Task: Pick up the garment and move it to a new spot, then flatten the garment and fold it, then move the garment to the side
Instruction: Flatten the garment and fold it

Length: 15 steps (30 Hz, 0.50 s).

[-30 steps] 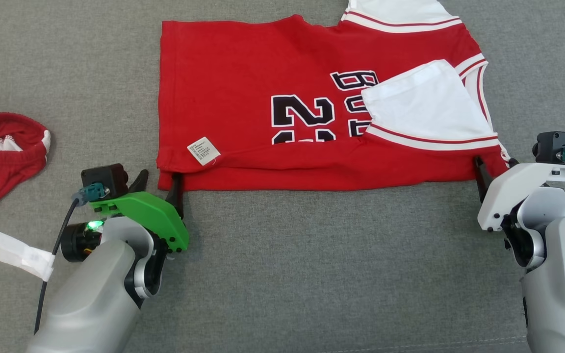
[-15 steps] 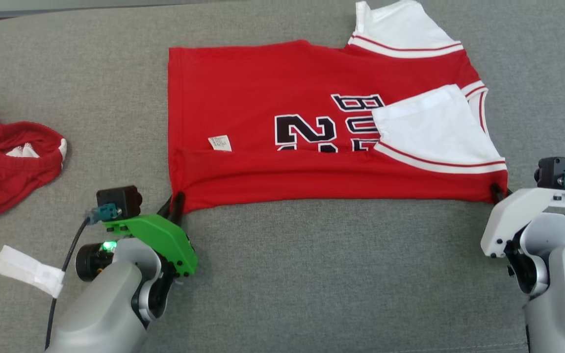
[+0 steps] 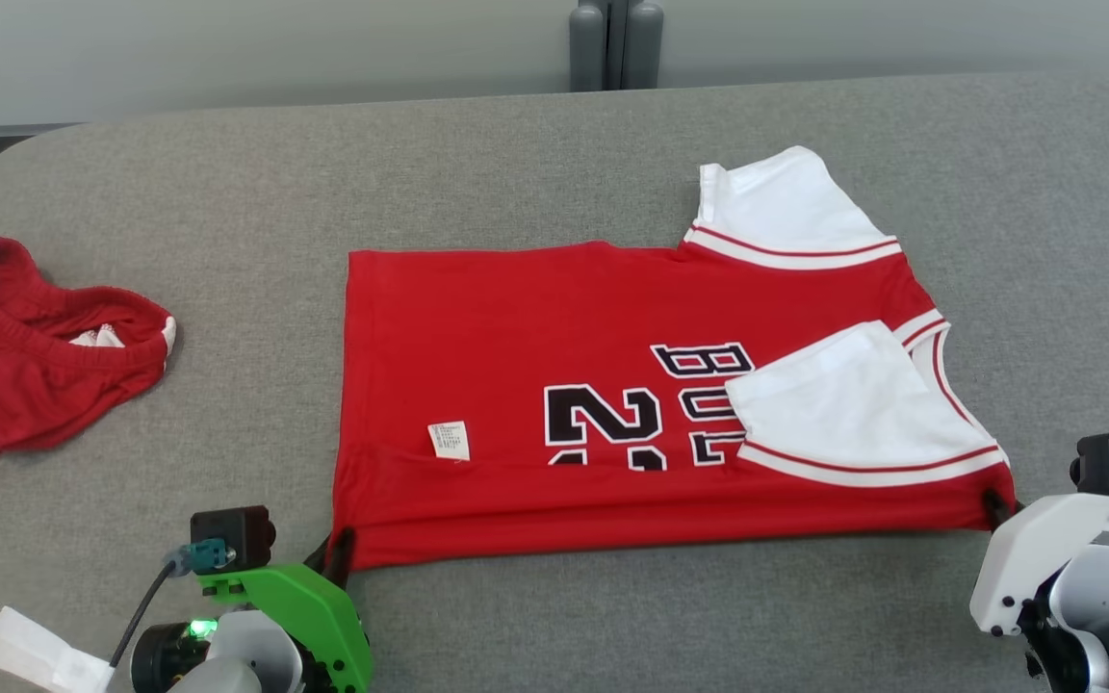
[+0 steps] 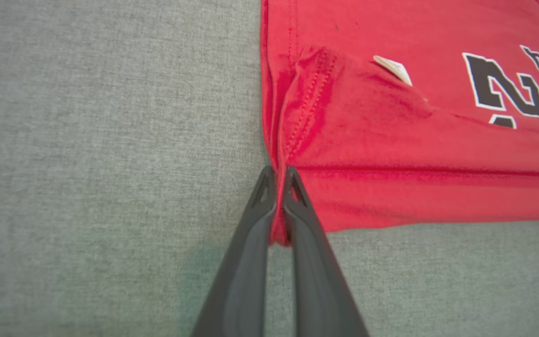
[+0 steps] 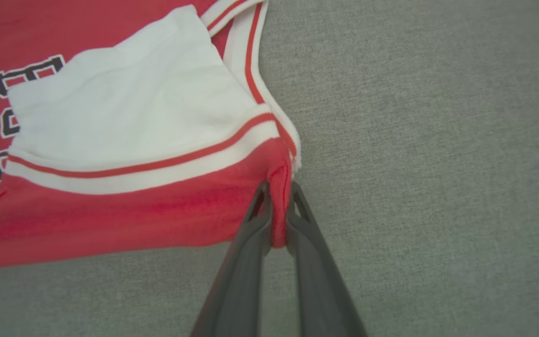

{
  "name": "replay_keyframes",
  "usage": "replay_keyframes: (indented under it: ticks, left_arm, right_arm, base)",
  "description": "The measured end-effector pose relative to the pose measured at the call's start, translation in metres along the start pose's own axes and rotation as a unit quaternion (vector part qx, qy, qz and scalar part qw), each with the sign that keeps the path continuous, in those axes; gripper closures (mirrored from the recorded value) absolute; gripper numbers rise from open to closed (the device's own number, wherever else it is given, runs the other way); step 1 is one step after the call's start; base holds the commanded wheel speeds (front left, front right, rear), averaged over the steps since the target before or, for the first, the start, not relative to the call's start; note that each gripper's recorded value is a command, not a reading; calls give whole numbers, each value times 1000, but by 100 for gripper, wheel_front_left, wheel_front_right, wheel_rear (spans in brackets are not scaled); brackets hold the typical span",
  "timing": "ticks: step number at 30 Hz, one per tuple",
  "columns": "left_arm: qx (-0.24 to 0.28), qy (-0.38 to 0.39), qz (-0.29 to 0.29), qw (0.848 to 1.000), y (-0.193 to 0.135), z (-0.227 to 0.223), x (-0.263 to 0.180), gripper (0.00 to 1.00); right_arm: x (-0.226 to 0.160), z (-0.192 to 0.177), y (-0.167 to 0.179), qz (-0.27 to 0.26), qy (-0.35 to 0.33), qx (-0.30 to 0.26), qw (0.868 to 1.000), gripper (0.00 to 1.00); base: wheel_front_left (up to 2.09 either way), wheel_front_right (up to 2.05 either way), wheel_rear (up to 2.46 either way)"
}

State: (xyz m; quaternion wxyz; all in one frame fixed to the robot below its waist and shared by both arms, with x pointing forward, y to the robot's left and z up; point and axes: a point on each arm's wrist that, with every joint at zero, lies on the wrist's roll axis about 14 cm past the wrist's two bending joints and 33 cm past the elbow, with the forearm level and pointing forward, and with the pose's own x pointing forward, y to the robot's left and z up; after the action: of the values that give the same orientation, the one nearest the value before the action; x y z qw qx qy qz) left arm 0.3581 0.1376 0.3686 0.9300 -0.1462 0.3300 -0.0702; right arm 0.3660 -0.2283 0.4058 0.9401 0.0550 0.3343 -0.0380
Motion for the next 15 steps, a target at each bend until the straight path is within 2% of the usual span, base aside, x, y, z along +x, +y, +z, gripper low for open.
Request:
replay_keyframes:
  ticks: [1,2,3,4,10,15]
  left_arm:
    - [1,-1,3,1000,1,0,-3,100]
    - [-3,-2,5,1000,2,0,-6,91]
    - [-3,-3,6,1000,2,0,-8,16]
    - [-1,-4,8,1000,3,0,-11,0]
    - [5,-14,13,1000,4,8,-15,0]
    - [11,-43,6,999,1,43,-4,0]
  right_arm:
    - [-2,-2,1,3,2,3,1000,100]
    - [-3,-6,3,7,7,7,1000,70]
    - [-5,-9,5,11,13,9,1000,0]
    - [-6,-11,6,14,15,11,1000,0]
    - [-6,-6,13,24,10,7,1000,0]
    - [3,44,28,38,-34,-27,998,0]
  base:
    - [0,0,0]
    - [0,0,0]
    - [0,0,0]
    - [0,0,0]
    - [0,0,0]
    - [0,0,0]
